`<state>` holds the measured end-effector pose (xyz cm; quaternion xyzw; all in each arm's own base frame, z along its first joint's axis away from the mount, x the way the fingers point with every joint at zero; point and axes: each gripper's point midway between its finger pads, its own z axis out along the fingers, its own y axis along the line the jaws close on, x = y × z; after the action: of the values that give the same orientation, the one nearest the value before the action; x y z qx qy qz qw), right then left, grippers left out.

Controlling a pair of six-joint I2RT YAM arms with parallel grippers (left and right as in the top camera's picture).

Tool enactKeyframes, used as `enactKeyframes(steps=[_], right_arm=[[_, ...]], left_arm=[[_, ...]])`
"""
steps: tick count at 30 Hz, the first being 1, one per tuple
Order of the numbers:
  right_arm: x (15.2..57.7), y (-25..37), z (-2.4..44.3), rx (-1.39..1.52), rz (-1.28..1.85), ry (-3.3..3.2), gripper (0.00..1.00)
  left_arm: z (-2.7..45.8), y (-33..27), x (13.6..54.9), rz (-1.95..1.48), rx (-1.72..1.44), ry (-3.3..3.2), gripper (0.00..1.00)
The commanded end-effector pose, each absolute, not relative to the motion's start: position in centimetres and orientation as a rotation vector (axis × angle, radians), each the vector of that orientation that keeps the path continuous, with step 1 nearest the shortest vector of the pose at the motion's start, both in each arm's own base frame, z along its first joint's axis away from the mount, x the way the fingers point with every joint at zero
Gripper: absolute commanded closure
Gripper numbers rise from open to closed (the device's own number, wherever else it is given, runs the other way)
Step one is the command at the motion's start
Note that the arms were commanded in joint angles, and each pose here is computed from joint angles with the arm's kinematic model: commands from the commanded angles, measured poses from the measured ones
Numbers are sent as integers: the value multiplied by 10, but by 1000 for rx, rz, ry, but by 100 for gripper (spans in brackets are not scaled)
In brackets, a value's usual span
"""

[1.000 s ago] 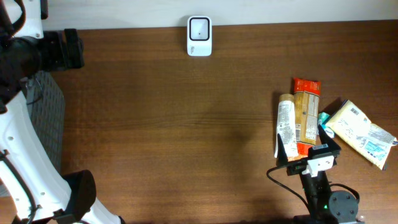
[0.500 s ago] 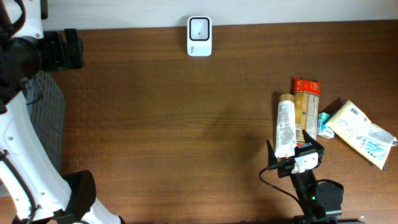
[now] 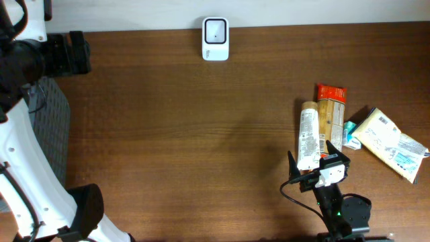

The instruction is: Scan the item barcode

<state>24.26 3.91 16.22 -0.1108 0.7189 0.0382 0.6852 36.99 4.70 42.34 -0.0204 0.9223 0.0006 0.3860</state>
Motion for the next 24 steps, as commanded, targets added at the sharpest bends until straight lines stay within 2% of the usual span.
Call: enactKeyframes(steps=[1, 8, 16, 24], right_arm=[[242, 41, 160, -250, 104, 1614, 1], [242, 41, 160, -250, 104, 1614, 1], [242, 41, 160, -250, 104, 1614, 1], [242, 41, 160, -250, 104, 1614, 1]], left_arm=[[424, 48, 369, 2, -40, 2345, 1], [424, 48, 369, 2, -40, 2345, 1], [459, 46, 336, 46, -45, 2245, 1], [441, 35, 336, -18, -3, 2302, 1]])
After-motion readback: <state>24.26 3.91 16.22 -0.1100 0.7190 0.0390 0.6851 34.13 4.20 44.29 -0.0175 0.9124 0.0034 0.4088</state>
